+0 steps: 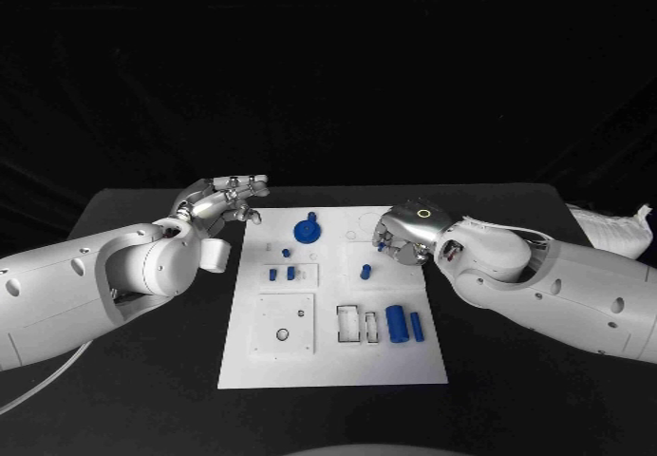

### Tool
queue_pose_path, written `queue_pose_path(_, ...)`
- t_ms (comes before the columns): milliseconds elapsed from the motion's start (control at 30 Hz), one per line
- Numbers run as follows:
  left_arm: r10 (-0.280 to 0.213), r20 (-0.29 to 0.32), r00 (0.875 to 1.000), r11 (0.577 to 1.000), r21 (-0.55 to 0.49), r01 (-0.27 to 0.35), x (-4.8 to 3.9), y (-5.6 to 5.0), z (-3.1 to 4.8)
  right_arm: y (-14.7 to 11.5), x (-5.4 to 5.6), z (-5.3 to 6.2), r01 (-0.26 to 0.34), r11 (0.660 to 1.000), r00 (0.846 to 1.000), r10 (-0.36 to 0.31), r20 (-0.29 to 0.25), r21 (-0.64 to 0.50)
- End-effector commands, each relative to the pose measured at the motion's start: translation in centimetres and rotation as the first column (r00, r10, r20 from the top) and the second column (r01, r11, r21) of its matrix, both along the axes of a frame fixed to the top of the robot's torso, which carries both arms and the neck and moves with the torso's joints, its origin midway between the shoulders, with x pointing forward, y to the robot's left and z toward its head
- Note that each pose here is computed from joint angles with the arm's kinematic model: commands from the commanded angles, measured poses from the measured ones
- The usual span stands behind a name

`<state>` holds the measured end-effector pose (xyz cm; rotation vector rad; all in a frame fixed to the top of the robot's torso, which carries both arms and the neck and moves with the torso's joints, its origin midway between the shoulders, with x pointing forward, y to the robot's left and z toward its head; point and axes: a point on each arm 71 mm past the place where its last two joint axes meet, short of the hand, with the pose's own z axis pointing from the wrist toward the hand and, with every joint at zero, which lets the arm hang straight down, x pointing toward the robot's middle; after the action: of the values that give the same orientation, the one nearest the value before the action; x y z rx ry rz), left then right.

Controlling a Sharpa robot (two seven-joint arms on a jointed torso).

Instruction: Assemble the parts on the task board

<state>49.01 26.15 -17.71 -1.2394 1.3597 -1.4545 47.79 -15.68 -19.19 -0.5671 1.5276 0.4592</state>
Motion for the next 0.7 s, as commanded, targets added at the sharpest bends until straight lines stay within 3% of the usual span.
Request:
queue_pose_path(33,-0.014,0.002,1.0,1.0,-0.007,0.014,-0.01,-0.1,0.05,0.1,-0.5,0.5,-0.019,0.999,1.0,0.019,0.012,0.026)
queue_pose_path(467,-0.016,0.002,1.0,1.0,-0.006,0.016,0.01,-0.1,0.04,1.8,-3.2,3.6,-0.1,0.99,0.994,0.095,0.054,0.101)
queue_pose_path(700,-0.02,0.003,1.0,1.0,-0.007,0.02,0.03,-0.3,0.03,3.9,-4.3,4.3,-0.158,0.979,0.987,0.153,0.047,0.128)
